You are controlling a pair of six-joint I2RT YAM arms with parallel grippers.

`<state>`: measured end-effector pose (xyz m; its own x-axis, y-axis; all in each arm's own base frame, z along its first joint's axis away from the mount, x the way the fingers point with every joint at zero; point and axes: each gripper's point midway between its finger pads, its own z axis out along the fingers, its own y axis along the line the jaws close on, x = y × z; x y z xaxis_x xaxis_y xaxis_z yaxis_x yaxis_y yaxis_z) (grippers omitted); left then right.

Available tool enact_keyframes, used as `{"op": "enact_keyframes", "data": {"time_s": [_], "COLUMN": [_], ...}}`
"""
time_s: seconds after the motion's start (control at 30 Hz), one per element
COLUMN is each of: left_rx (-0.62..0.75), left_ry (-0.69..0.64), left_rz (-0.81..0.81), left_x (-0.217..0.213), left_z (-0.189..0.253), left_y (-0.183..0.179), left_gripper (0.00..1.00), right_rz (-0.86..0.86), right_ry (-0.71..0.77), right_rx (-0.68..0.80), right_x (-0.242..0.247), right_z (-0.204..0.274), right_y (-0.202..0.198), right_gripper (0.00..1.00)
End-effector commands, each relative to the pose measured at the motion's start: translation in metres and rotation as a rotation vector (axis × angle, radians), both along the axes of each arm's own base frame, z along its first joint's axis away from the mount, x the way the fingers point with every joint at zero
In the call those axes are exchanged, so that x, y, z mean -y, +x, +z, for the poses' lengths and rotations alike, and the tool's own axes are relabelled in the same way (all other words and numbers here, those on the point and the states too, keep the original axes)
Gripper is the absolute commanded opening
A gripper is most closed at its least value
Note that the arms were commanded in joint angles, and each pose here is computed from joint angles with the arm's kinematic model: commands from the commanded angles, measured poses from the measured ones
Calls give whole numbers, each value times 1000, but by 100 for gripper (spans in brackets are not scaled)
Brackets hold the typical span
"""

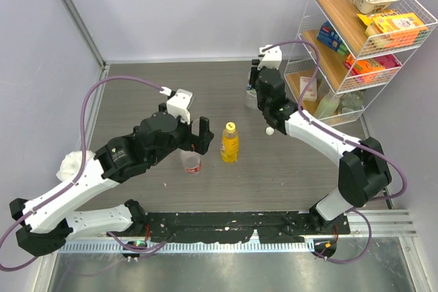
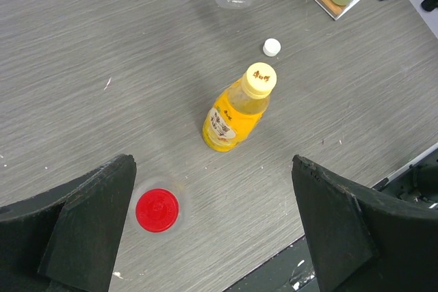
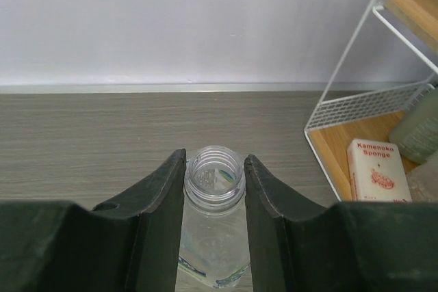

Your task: Unscrew the bottle caps

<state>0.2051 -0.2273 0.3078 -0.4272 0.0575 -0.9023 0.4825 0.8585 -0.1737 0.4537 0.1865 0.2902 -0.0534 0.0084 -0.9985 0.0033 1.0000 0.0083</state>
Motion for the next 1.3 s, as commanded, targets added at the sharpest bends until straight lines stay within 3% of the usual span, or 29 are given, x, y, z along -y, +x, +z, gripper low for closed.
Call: {"op": "enact_keyframes", "data": {"time_s": [0.0,0.33,0.47,0.67,0.8,0.97,1.27], "left_rx": [43,36,29,31,27,26,7], "left_ry": [-14,-13,-6,-4,-4,-14,-20], "left_rz": [20,26,20,27,26,30,41], "left_x": [-7,-11,-10,-11,-11,-13,-18], "left_z": [15,14,11,10,10,9,8], "left_y": [2,0,-1,0,-1,-2,-6], "left_gripper": [100,100,100,100,100,100,100], "right_rz": [-109,-180,-190,-159,-158,-156,-87], "right_ry": [51,45,64,77,72,91,214], "right_rx": [92,12,-17,-30,-38,-53,-18], "right_x": [16,25,28,25,24,25,26], "right_z": [2,-51,-64,-65,-62,-53,15], "right_y": [2,2,-3,-7,-7,-11,-36], "right_gripper": [1,2,8,29,53,66,93]}}
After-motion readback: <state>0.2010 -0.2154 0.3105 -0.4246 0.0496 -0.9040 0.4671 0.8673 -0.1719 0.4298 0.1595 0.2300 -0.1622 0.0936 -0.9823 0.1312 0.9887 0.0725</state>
